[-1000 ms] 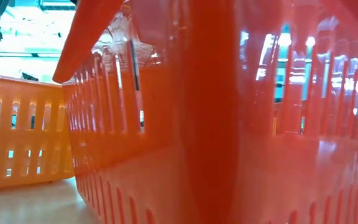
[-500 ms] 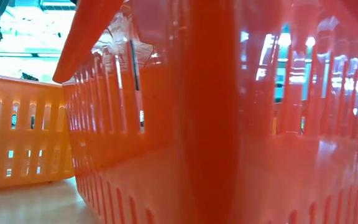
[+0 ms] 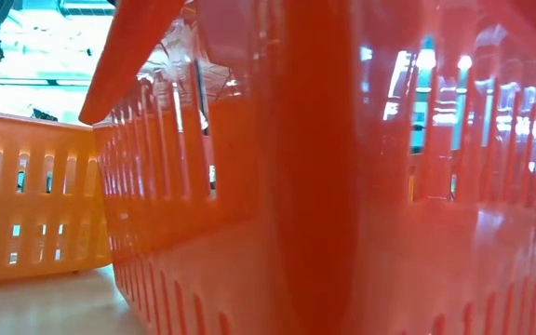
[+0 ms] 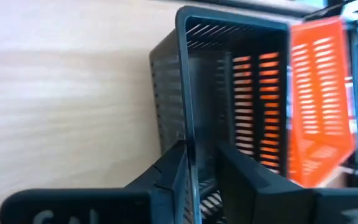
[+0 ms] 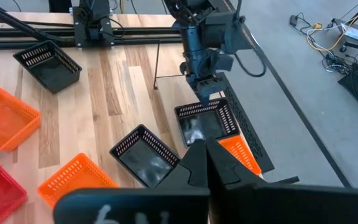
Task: Stack baskets on shelf by color
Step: Put the middle black bin on the shelf
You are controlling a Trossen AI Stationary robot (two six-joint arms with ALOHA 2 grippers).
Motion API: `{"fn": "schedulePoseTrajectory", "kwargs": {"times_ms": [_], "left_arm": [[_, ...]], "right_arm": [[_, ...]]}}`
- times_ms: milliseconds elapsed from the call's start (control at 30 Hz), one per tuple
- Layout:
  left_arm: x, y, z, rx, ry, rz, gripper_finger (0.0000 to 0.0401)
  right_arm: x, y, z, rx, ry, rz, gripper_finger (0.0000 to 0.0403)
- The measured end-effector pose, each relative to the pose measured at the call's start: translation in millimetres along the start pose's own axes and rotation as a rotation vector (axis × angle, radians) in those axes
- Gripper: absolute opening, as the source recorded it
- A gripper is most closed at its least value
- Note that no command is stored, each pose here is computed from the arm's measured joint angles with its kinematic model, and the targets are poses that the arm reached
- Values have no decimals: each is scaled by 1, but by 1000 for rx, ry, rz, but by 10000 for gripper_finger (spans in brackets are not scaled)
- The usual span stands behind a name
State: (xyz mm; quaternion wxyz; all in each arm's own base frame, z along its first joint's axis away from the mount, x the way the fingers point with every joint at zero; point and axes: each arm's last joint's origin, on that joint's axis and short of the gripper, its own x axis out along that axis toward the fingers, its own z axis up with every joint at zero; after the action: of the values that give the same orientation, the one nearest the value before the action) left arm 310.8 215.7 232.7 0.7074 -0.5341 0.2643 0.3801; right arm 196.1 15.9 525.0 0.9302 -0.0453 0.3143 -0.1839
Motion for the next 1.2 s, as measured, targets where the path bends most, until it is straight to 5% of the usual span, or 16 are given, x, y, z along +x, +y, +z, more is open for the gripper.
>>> {"fn": "schedulePoseTrajectory", "kwargs": {"times_ms": [267,933,1200], "left_arm": [[-12,-15,9,87,-5,-50,88],[-13,2,0,89,41,165,81],[-14,7,-2,132,49,240,9]], "right_arm": [[0,0,0,2,1,2,1],[0,0,0,-6,1,2,1],[0,0,1,-6,-5,3,1]]}}
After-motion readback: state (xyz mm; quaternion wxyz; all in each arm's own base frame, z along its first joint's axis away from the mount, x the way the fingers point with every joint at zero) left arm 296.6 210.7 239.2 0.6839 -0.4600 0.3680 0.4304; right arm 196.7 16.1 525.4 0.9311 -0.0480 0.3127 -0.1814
